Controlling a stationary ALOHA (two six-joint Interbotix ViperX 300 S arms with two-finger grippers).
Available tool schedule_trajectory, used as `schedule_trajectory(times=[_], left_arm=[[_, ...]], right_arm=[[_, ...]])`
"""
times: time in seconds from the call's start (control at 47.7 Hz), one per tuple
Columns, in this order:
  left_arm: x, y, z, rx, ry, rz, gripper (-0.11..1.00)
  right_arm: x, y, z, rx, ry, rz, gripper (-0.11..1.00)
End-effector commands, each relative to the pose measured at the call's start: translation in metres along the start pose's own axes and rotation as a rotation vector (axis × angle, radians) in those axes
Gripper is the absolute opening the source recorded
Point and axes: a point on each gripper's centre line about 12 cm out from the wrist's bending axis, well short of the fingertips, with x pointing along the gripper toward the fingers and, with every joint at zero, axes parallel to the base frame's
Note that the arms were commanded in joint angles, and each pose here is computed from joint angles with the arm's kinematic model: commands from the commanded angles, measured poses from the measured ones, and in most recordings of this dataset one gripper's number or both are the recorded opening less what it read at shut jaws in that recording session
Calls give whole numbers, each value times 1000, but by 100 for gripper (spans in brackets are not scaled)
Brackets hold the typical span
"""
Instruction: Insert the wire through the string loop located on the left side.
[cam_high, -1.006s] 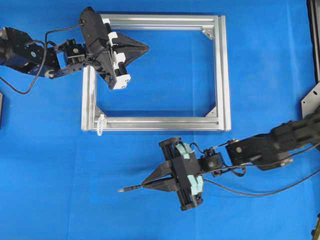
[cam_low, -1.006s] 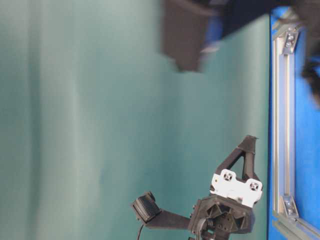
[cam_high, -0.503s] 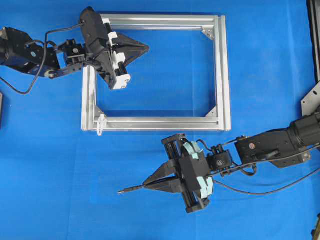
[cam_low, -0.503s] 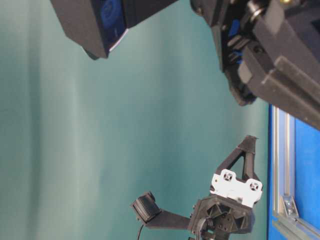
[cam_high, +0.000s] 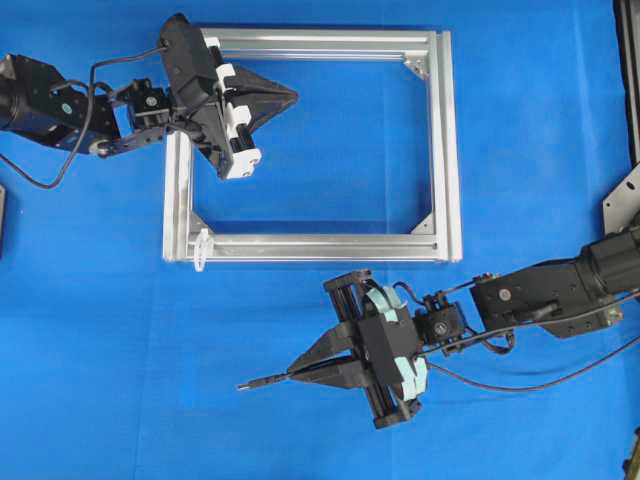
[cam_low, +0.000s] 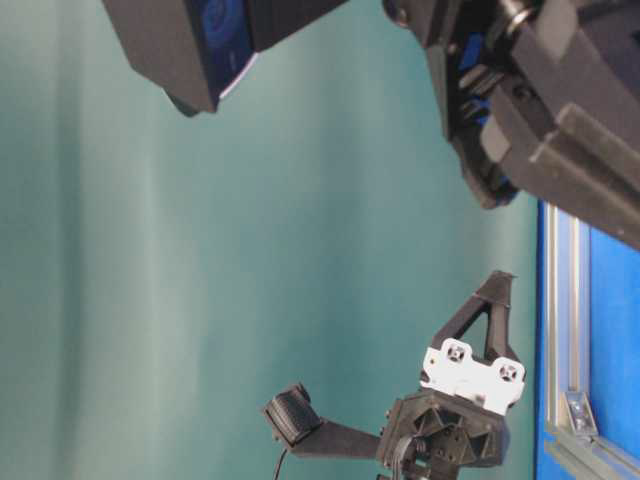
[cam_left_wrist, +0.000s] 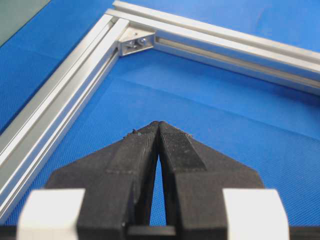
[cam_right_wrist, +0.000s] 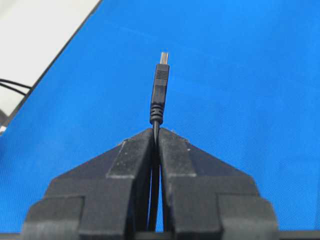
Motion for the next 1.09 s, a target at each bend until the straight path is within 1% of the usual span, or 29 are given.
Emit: schedule_trajectory(times=[0.0, 1.069], left_arm=[[-1, -1, 18, -3, -52, -4, 0], [-1, -1, 18, -5, -52, -5, 0]], right_arm=[[-5, 5, 16, -4, -43, 13, 2], [-5, 5, 14, -4, -37, 13, 2]])
